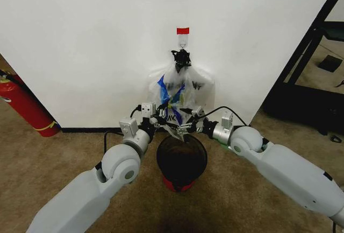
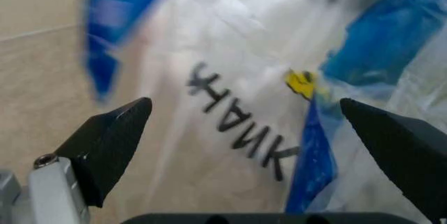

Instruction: Pick up the garbage bag from the wall and place it over the trash bin.

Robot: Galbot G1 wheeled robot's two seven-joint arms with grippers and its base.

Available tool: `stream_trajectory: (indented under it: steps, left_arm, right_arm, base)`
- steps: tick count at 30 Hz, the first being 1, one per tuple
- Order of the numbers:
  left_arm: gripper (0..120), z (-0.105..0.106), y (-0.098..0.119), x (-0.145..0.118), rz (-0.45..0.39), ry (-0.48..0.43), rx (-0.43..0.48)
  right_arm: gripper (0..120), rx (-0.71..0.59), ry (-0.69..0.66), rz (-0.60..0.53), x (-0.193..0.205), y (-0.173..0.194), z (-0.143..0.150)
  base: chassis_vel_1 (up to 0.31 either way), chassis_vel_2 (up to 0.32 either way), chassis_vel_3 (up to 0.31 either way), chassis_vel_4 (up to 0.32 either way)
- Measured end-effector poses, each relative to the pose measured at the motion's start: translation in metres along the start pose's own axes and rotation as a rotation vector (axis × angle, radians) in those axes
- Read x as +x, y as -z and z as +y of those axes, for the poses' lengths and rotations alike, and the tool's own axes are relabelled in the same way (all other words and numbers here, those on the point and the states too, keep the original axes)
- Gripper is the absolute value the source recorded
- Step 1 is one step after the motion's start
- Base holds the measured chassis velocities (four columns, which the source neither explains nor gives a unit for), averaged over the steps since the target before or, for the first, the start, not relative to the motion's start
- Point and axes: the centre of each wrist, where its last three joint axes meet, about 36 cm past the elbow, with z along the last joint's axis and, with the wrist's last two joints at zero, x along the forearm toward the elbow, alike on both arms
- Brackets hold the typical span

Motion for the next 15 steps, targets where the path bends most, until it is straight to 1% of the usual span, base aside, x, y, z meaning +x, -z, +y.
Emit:
stream_trajectory:
  steps: [4,8,15]
  left_arm:
    - [0,0.000,-0.001,0.000,0.003,-0.001,0.000]
    - [0,-0.001,-0.002,0.001,0.003,-0.002,-0.001]
    - [0,-0.002,-0.004,0.005,0.009,-0.010,0.000]
  right_arm:
    - [100,0.006,-0.049,0.023,-0.004,-0.003,-0.013]
    - [100,0.006,-0.084,0.033,-0.004,-0.003,-0.018]
    - [100,-0.015,-0.151,0.039,-0.014,0.001,-0.015]
  base:
    - [0.000,0.000,0.000,0.000]
    - [0.000,0.000,0.000,0.000]
    - [0.000,0.000,0.000,0.000]
